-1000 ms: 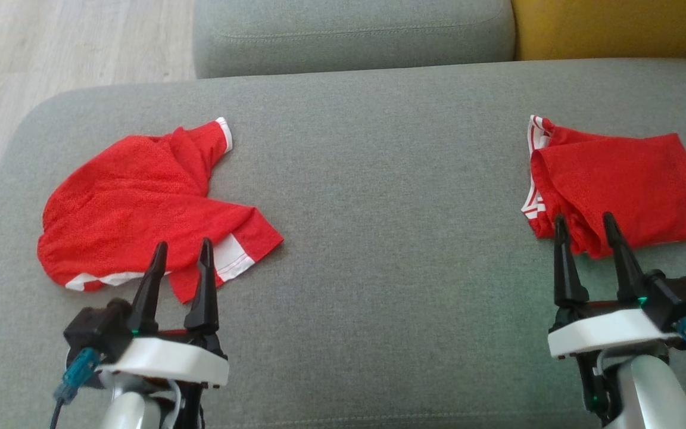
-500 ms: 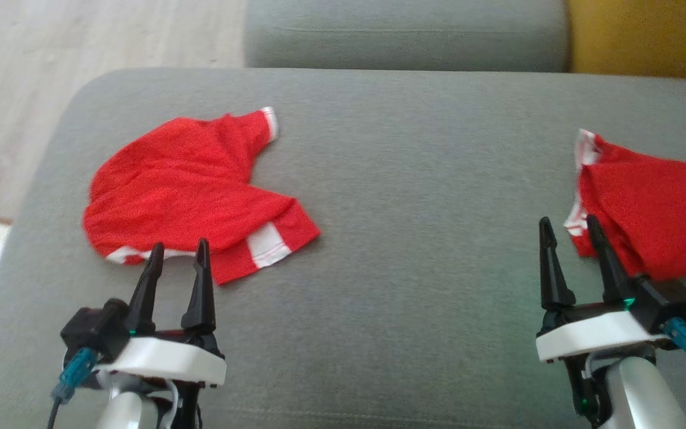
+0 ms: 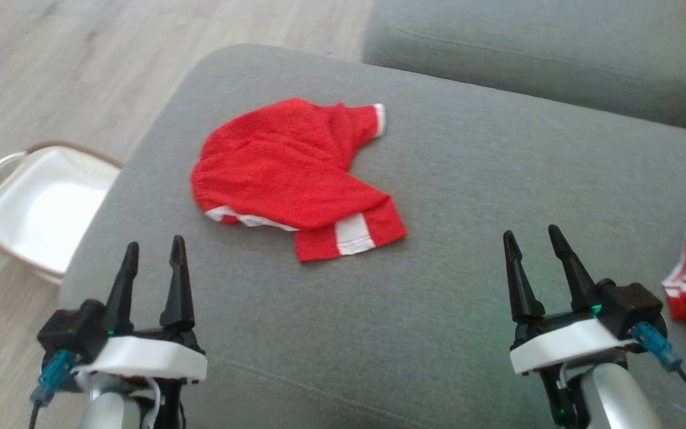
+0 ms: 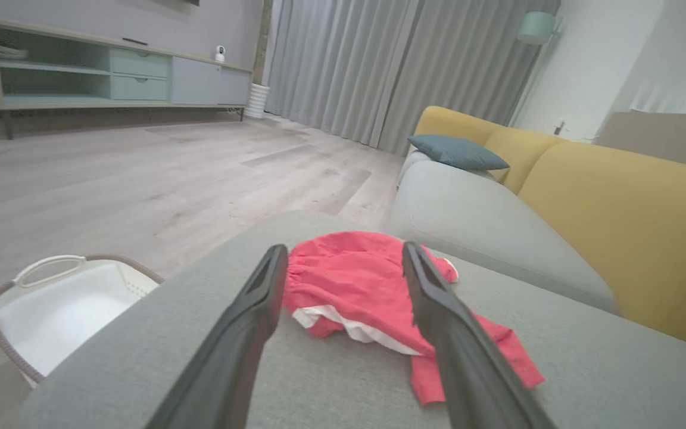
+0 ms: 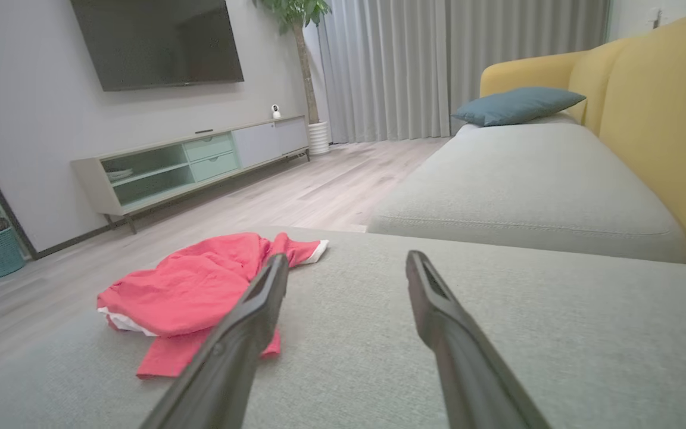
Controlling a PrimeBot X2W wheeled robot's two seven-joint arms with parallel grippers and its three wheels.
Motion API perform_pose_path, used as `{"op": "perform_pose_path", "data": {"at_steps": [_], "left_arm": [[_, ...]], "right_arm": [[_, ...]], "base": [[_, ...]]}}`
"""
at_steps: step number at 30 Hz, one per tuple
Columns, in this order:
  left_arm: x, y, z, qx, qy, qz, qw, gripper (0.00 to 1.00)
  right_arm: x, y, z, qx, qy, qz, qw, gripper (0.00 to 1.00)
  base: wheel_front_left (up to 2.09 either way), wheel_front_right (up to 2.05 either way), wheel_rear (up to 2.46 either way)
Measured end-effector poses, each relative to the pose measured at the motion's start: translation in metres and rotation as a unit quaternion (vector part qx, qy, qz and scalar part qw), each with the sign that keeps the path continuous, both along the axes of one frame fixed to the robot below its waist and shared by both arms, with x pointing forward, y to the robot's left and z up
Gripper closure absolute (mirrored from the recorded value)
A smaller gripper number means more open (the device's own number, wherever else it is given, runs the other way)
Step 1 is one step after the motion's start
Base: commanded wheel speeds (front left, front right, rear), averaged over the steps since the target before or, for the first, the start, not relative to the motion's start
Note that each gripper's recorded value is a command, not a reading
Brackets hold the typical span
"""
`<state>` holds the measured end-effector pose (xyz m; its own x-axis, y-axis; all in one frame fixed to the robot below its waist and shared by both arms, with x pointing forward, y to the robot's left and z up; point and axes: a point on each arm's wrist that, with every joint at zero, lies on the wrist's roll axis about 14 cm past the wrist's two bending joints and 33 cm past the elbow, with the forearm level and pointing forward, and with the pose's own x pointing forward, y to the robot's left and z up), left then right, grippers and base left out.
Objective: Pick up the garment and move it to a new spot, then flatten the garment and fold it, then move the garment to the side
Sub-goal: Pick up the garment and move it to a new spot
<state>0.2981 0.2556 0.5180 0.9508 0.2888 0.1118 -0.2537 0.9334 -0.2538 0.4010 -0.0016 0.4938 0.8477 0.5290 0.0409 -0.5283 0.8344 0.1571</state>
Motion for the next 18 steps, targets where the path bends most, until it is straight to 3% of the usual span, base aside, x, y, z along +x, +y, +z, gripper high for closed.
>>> {"op": "perform_pose_path", "data": {"at_steps": [8, 18], "left_arm": [[-0.028, 0.032, 0.001, 0.002, -0.001, 0.061, 0.998, 0.0], [-0.019, 0.041, -0.009, 0.012, 0.024, 0.062, 0.998, 0.0]], "right_arm": [[-0.007, 0.038, -0.004, 0.0, 0.007, 0.056, 0.998, 0.0], [0.004, 0.029, -0.021, -0.007, 0.029, 0.041, 0.999, 0.0]], "base": [[0.0, 0.0, 0.0], [0.0, 0.0, 0.0]]}}
